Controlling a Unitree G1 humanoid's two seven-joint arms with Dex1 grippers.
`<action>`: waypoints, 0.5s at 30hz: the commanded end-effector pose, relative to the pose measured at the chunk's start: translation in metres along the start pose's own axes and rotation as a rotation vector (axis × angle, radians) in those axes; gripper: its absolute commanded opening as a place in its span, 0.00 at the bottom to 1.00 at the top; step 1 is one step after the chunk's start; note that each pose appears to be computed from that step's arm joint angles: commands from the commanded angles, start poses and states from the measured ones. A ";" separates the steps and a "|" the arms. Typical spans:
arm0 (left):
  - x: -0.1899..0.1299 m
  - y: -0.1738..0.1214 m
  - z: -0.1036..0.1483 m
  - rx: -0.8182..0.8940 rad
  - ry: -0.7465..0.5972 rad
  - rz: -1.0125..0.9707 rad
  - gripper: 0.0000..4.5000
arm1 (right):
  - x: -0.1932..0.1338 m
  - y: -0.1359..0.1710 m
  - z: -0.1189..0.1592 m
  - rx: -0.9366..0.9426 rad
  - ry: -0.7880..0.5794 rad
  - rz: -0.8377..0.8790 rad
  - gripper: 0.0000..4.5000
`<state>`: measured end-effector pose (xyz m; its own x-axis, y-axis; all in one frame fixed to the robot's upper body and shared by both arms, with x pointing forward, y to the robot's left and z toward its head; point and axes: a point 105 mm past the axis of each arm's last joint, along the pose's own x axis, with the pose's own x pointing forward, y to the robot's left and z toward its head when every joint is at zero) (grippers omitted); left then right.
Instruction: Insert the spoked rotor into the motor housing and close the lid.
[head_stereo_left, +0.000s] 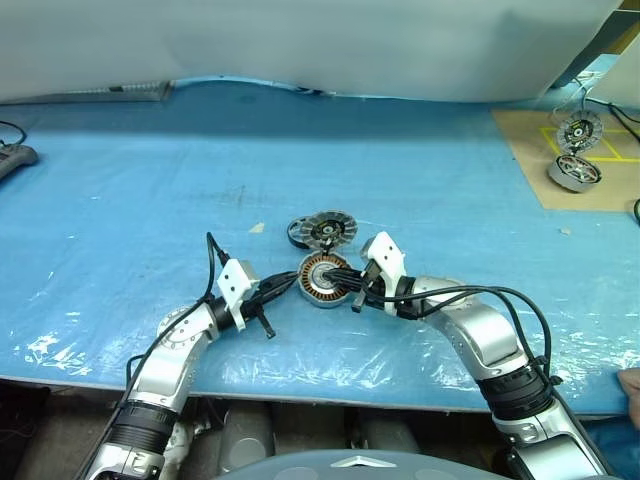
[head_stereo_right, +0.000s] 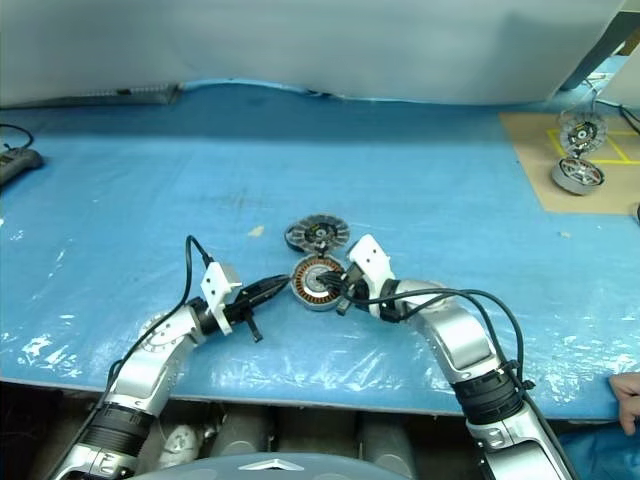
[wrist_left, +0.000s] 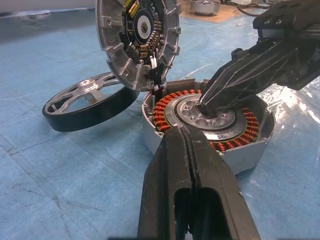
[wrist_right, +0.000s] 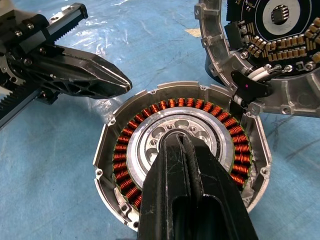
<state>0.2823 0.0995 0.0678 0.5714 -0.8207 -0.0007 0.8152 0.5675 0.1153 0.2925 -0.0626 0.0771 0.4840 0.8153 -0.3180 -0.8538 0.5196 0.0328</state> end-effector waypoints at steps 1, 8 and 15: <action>0.002 -0.003 0.011 0.023 -0.026 -0.009 0.00 | 0.007 0.008 0.002 -0.019 0.006 0.041 0.01; -0.006 -0.001 0.011 0.019 -0.020 0.000 0.00 | 0.018 0.005 0.009 -0.045 -0.002 0.011 0.01; -0.008 -0.002 0.009 0.009 -0.018 0.005 0.00 | 0.010 -0.007 0.010 -0.029 -0.001 -0.035 0.01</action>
<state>0.2761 0.1046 0.0659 0.5795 -0.8147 -0.0189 0.8119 0.5752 0.0997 0.3004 -0.0466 0.0779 0.4805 0.8139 -0.3266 -0.8595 0.5110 0.0088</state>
